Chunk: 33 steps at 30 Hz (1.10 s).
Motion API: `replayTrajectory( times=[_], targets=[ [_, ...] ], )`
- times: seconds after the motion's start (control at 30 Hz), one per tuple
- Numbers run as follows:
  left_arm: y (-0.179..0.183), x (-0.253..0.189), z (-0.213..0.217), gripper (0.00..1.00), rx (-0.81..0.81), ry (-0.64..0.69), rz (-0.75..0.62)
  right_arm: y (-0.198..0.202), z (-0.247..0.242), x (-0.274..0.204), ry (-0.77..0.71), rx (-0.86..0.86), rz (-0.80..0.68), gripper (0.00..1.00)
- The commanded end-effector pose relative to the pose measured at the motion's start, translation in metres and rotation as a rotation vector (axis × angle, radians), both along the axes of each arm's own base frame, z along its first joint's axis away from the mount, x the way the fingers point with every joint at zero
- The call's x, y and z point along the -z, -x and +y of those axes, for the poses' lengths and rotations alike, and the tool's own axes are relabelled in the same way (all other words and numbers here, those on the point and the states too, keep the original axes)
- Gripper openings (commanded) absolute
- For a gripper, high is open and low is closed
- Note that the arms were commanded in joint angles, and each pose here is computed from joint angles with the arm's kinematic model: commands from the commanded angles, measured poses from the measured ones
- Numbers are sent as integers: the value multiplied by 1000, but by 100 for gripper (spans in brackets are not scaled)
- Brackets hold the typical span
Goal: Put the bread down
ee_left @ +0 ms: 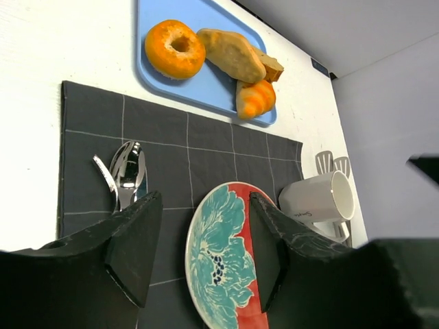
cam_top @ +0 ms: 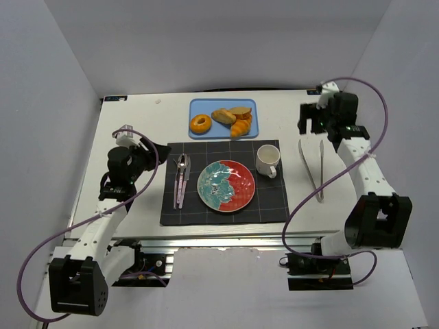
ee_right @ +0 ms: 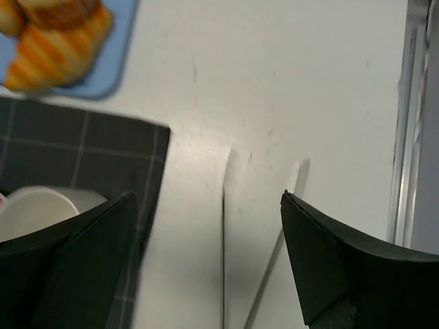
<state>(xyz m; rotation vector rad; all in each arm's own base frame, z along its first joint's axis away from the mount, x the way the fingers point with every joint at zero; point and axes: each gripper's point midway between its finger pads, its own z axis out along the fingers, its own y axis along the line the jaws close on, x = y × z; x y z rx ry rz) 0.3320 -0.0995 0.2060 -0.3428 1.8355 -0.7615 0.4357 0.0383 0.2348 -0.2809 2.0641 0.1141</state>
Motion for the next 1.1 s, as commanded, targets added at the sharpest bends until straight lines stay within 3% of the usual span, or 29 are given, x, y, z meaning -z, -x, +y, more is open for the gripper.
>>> replayTrajectory(
  times=[0.0,0.07,0.13,0.17,0.2,0.23,0.27,0.33,0.4,0.47,0.5,0.93,1.07],
  targets=[
    [-7,-25,-7,63,27,27,-62,31,-24,15,-53,-20,21,89],
    [-10,-26,-8,56,33,30,-63,57,-27,31,-1,-226,16,89],
    [-12,-25,-9,44,39,30,-57,76,-36,50,-8,-267,46,79],
    [-13,-26,-10,36,41,30,-59,89,-29,62,-30,-328,55,56],
    [-14,-26,-10,19,41,30,-60,94,-30,70,-32,-331,68,39],
    [-14,-24,-10,14,41,30,-56,97,-34,78,-19,-318,84,1],
    [-15,-24,-10,12,41,30,-56,103,-35,91,-21,-310,115,0],
    [-15,-25,-10,11,42,32,-61,107,-38,103,-13,-291,146,0],
    [-14,-24,-9,19,39,31,-63,110,-45,118,-4,-246,193,40],
    [-12,-24,-9,40,35,34,-65,107,-58,131,14,-164,244,76],
    [-10,-18,-9,60,31,44,-59,102,-74,145,38,-50,317,89],
    [-8,-16,-7,66,25,31,-54,89,-89,194,195,134,479,88],
    [-4,-13,-6,66,19,37,-53,94,-84,210,159,135,535,80]
  ],
)
